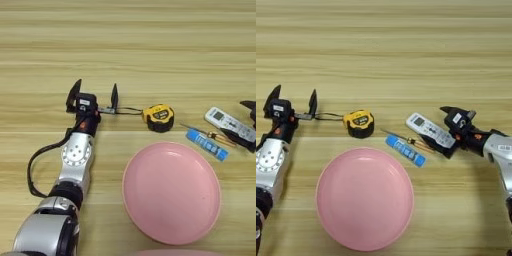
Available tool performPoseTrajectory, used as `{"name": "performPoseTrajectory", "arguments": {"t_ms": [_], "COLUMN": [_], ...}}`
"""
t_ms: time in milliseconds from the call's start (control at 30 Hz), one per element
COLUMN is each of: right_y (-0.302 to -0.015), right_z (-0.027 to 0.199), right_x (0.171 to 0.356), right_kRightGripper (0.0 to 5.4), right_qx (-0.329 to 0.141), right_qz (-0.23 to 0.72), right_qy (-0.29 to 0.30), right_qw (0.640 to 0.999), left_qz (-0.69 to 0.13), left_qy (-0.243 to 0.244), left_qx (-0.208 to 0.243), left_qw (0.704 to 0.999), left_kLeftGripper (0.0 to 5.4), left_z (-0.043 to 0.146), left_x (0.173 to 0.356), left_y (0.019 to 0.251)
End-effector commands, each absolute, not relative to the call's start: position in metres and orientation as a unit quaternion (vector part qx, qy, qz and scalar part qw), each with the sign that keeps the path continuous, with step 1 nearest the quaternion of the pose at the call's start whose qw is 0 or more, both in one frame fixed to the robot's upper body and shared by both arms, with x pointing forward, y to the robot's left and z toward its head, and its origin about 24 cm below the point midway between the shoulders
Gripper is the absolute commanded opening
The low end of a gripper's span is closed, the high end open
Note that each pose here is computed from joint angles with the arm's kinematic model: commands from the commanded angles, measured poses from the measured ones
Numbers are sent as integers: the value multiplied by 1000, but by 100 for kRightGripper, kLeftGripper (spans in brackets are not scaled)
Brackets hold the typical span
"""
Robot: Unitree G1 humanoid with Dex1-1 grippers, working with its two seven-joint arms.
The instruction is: Move the objects on the table
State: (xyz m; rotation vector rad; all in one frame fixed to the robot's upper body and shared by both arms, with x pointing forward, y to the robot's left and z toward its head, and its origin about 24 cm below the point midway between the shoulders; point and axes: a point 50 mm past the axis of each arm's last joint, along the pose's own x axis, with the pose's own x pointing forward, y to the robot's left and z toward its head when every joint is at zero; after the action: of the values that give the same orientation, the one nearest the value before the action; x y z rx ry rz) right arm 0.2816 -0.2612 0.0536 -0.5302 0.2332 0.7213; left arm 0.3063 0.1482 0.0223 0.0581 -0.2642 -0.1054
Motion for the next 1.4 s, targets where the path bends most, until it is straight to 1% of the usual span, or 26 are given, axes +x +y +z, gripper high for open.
{"name": "performPoseTrajectory", "arguments": {"t_ms": [33,467,600,833,1133,1233,1400], "right_y": [-265,-263,-261,-256,-257,-261,-264], "right_z": [55,49,51,61,67,65,59], "right_x": [284,278,274,268,271,275,276], "right_kRightGripper": [537,537,537,537,537,537,537], "right_qx": [-275,-279,-270,-243,-232,-233,-233], "right_qz": [339,366,384,418,409,388,379], "right_qy": [125,145,144,129,120,130,148], "right_qw": [891,876,871,866,874,882,883], "left_qz": [-54,-55,-55,-55,-55,-55,-55], "left_qy": [-137,-137,-136,-136,-135,-135,-135], "left_qx": [35,35,35,34,33,33,33], "left_qw": [988,989,989,989,989,989,989], "left_kLeftGripper": [540,540,540,540,540,540,540], "left_z": [25,25,25,25,26,26,25], "left_x": [309,309,309,309,310,310,310], "left_y": [150,150,150,149,148,148,148]}}
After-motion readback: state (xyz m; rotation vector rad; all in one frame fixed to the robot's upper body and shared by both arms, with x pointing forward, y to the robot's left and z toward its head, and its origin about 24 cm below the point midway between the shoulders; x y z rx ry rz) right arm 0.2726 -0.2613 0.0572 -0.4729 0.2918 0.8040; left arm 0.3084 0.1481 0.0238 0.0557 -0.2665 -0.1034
